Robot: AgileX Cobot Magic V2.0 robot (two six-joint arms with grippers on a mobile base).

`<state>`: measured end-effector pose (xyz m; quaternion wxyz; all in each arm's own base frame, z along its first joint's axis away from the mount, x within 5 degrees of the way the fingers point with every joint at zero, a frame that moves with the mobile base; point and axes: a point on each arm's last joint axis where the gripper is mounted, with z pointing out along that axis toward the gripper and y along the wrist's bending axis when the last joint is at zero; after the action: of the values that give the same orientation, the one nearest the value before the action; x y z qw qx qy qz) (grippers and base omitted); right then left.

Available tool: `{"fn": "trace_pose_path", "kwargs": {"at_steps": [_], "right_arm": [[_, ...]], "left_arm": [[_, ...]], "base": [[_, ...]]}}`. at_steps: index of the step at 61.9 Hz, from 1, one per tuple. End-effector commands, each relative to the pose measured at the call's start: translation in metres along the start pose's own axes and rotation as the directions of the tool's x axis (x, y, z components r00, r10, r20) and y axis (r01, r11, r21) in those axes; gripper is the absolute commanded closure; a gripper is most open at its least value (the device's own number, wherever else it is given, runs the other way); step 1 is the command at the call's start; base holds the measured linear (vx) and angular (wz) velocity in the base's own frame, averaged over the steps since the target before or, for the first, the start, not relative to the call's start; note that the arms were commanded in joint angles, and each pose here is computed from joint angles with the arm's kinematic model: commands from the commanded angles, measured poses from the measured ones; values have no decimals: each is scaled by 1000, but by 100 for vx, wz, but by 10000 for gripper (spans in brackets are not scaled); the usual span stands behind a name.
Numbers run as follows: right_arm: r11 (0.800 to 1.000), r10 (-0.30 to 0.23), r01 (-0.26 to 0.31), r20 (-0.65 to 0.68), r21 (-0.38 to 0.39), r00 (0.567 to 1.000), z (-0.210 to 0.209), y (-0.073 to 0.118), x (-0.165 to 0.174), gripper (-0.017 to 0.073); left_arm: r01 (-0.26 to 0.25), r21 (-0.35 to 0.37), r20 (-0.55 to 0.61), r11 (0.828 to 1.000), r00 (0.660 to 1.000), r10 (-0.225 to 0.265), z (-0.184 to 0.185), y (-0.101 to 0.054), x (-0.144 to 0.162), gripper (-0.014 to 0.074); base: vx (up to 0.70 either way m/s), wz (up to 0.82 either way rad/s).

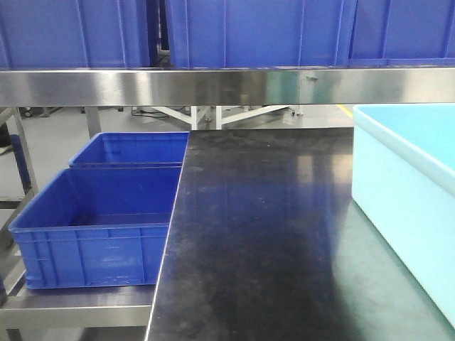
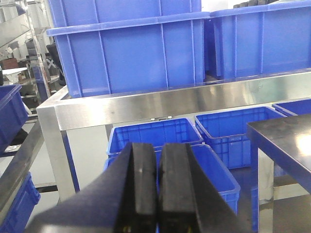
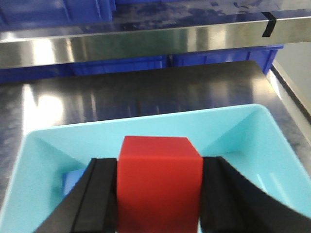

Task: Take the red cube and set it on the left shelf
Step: 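Raise the held red cube out of the bin as the base turns away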

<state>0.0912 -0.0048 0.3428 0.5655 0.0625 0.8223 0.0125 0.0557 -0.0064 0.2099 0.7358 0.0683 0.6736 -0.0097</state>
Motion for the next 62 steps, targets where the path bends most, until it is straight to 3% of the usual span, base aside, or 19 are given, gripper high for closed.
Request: {"fn": "trace_pose_path", "kwargs": {"at_steps": [1, 56, 60, 62], "right_arm": [[998, 37, -32, 115, -44, 993, -13, 3, -6, 508], [998, 47, -42, 87, -53, 995, -18, 2, 12, 508], [998, 47, -42, 85, -53, 995, -18, 2, 12, 508], [998, 47, -42, 85, -53, 995, -18, 2, 12, 508]], "left_arm": [[7, -4, 54, 1000, 999, -7, 1, 0, 0, 488], [7, -4, 54, 1000, 999, -7, 1, 0, 0, 488], [64, -6, 54, 998, 997, -63, 1, 1, 0, 488], [48, -4, 54, 999, 997, -47, 1, 0, 0, 488]], "base": [[0, -2], [0, 2], [0, 0], [0, 0]]}}
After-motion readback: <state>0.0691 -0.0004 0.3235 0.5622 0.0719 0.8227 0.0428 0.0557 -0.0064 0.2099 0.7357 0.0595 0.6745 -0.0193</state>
